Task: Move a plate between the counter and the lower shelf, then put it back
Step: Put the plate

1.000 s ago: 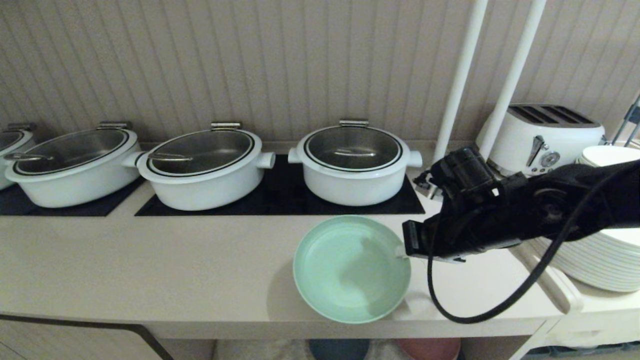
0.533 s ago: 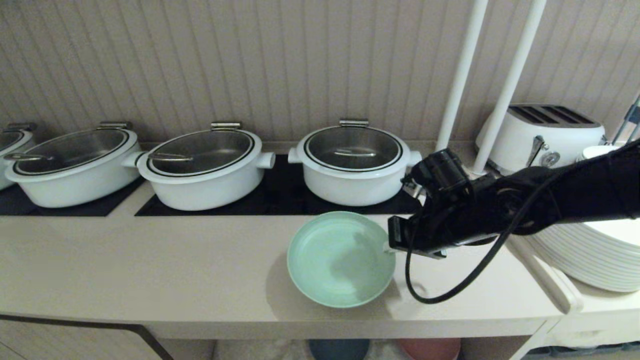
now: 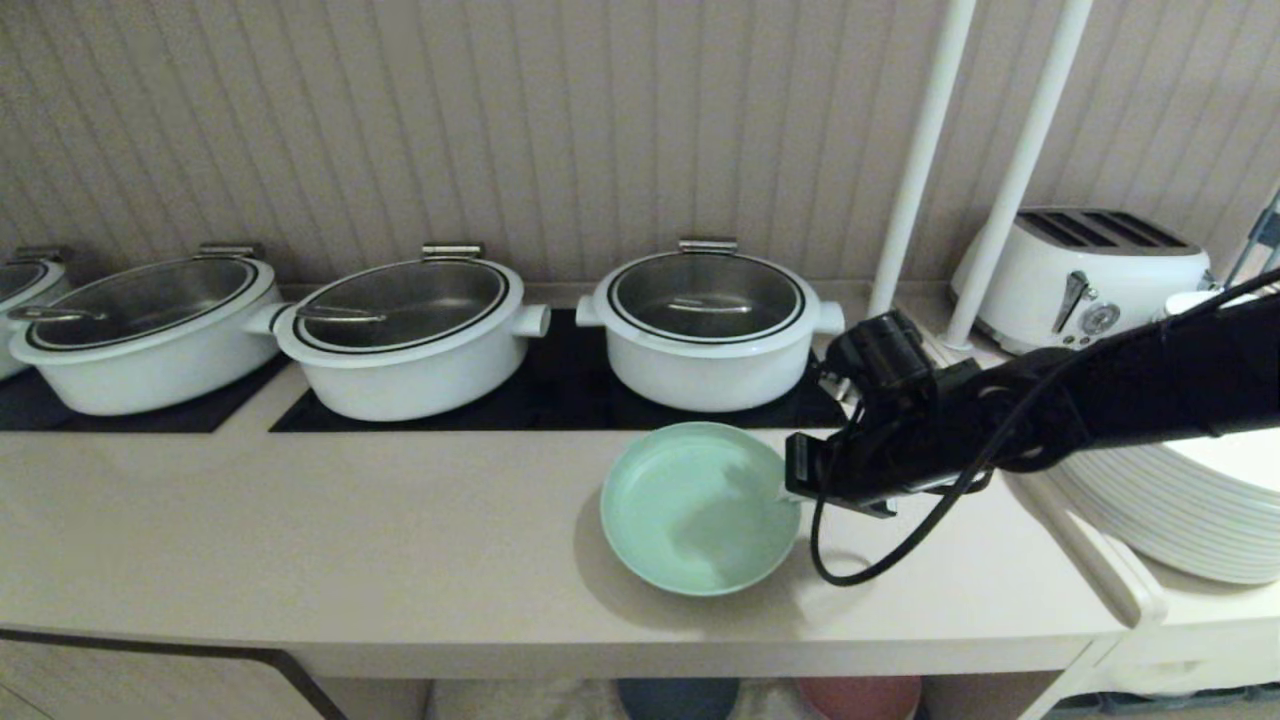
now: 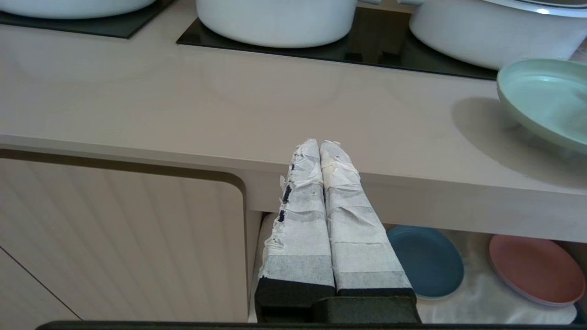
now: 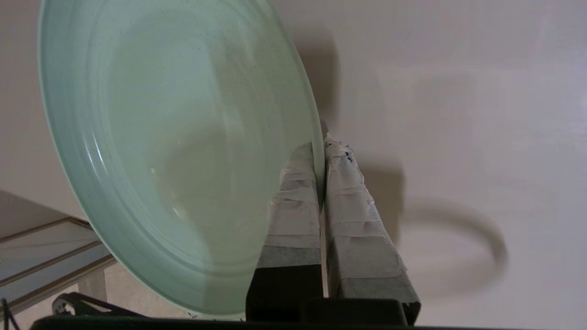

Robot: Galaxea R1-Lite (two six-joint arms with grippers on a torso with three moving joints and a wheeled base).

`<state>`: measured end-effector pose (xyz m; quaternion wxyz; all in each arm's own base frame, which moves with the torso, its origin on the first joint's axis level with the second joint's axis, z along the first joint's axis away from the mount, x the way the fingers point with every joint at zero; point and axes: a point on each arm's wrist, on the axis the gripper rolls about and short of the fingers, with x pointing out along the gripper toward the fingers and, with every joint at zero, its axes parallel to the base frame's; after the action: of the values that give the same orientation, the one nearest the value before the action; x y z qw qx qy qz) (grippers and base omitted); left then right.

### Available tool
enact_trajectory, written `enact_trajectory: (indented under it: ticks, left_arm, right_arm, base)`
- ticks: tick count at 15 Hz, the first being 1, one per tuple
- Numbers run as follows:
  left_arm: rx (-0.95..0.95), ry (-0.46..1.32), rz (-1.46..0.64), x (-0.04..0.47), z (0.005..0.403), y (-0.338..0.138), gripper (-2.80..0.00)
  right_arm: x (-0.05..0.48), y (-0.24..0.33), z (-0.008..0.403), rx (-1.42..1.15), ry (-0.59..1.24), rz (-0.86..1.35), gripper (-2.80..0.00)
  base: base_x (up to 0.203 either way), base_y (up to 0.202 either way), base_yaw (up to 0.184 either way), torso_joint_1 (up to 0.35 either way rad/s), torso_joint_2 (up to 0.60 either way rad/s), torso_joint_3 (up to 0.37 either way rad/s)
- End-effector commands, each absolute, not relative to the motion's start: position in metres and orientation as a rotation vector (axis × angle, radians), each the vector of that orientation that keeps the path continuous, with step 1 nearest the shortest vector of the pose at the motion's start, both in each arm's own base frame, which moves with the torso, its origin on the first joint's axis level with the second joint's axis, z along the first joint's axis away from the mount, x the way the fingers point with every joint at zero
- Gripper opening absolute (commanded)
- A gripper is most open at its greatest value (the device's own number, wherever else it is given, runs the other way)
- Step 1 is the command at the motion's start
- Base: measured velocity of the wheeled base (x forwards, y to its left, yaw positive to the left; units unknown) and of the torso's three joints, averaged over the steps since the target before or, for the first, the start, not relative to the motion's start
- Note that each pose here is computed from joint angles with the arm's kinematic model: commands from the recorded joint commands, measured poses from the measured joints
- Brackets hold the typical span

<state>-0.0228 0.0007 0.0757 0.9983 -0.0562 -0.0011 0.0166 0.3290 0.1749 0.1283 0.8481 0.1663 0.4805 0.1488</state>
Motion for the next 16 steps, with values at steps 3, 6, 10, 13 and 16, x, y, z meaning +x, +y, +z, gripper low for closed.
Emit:
enact_trajectory:
  ticks: [3,6,10,13,16]
  left_arm:
    - [-0.114,-0.002,0.034,-0.023,0.075,0.001,-2.80]
    - [-0.114,-0.003,0.034,-0.023,0.076,0.001,-2.80]
    - [-0.114,-0.002,0.034,-0.023,0.075,0.001,-2.80]
    - [-0.114,-0.002,0.034,-0.023,0.075,0.001,-2.80]
    - [-0.114,-0.003,0.034,-0.023,0.076,0.001,-2.80]
  right_arm:
    - [0.332,0.174,0.121,0.392,1.039,0.277,-2.80]
    - [0.333,0.175,0.115,0.395,1.051,0.272,-2.80]
    - [0.339,0.179,0.108,0.408,1.037,0.276,-2.80]
    - [0.341,0.180,0.101,0.413,1.049,0.269,-2.80]
    - [0.343,0.181,0.096,0.415,1.056,0.261,-2.80]
  base:
    - [0.000,0.000,0.000,0.000,0.00,0.000]
    - [0.000,0.000,0.000,0.000,0.00,0.000]
    - [0.000,0.000,0.000,0.000,0.00,0.000]
    - [0.000,0.000,0.000,0.000,0.00,0.000]
    - [0.000,0.000,0.000,0.000,0.00,0.000]
